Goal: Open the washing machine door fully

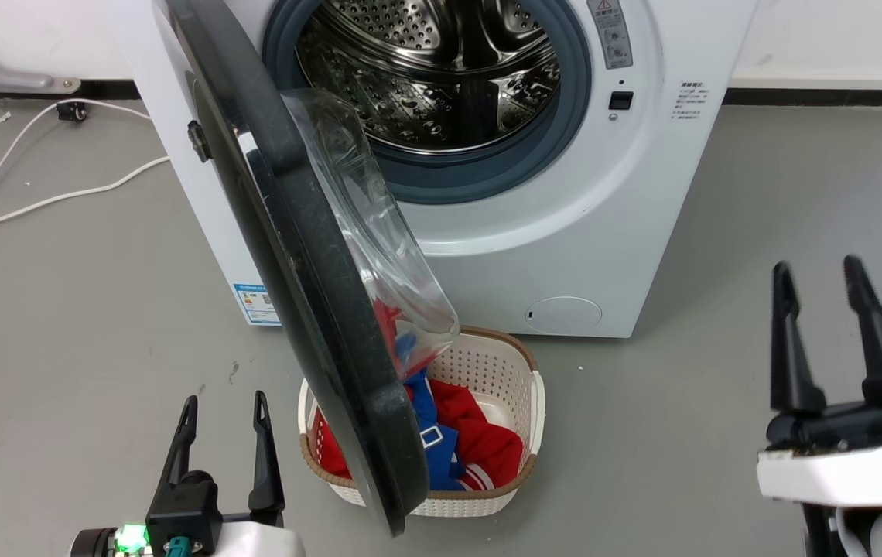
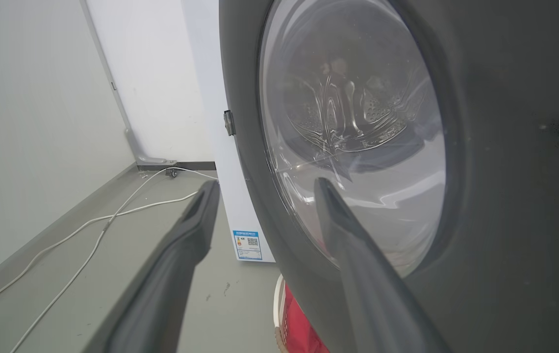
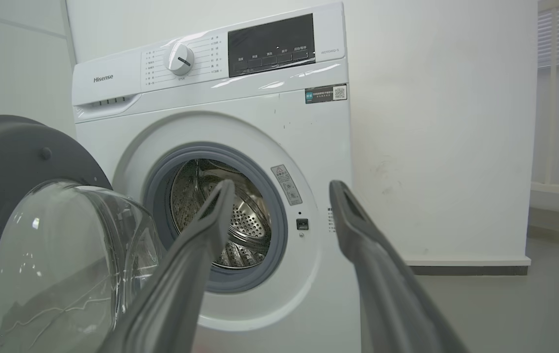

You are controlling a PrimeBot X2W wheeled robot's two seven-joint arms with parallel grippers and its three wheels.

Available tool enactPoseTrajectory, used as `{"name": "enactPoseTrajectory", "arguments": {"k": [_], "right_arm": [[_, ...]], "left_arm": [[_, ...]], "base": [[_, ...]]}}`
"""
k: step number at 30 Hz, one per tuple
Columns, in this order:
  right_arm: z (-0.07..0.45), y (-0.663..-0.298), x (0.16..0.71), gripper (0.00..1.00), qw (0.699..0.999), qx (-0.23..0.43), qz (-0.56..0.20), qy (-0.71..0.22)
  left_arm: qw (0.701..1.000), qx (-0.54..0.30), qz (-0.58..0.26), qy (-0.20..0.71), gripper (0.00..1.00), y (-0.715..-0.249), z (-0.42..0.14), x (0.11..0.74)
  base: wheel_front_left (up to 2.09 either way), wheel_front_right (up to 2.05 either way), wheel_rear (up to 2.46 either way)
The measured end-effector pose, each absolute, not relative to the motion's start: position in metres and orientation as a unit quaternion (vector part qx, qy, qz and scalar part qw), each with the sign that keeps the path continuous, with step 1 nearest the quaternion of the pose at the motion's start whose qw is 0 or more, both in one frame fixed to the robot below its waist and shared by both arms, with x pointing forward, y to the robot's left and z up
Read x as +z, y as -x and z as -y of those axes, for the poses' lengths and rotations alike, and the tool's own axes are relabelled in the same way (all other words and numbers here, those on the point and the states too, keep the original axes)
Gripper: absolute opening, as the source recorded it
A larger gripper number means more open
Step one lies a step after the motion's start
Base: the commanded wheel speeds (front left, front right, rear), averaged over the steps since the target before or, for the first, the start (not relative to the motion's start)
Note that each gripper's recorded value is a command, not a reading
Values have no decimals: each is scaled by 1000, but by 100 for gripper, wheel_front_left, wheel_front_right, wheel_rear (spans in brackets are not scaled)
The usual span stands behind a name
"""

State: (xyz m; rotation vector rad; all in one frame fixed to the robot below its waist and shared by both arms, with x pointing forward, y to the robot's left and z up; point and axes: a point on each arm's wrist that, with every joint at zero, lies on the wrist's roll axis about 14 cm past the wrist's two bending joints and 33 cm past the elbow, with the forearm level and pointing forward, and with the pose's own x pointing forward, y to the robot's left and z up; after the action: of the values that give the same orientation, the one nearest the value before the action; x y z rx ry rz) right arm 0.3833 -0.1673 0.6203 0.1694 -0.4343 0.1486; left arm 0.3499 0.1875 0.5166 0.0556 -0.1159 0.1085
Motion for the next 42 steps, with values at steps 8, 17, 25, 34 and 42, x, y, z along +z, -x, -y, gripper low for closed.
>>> {"name": "enactPoseTrajectory", "arguments": {"k": [8, 17, 25, 34, 42], "right_arm": [[175, -362, 583, 100, 985, 49, 161, -26], [186, -346, 548, 100, 993, 28, 108, -36], [180, -337, 536, 100, 994, 35, 88, -48], [176, -335, 532, 100, 995, 41, 82, -50], [175, -335, 531, 100, 994, 42, 80, -55]], "left_arm": [[997, 48, 61, -27, 100, -350, -184, 519], [997, 48, 63, -26, 100, -346, -183, 519], [996, 53, 63, -26, 100, -342, -186, 519], [996, 54, 61, -25, 100, -341, -187, 519], [993, 78, 79, -29, 0, -341, -197, 530]], "base": [[0, 0, 0], [0, 0, 0], [0, 0, 0], [0, 0, 0], [0, 0, 0]]}}
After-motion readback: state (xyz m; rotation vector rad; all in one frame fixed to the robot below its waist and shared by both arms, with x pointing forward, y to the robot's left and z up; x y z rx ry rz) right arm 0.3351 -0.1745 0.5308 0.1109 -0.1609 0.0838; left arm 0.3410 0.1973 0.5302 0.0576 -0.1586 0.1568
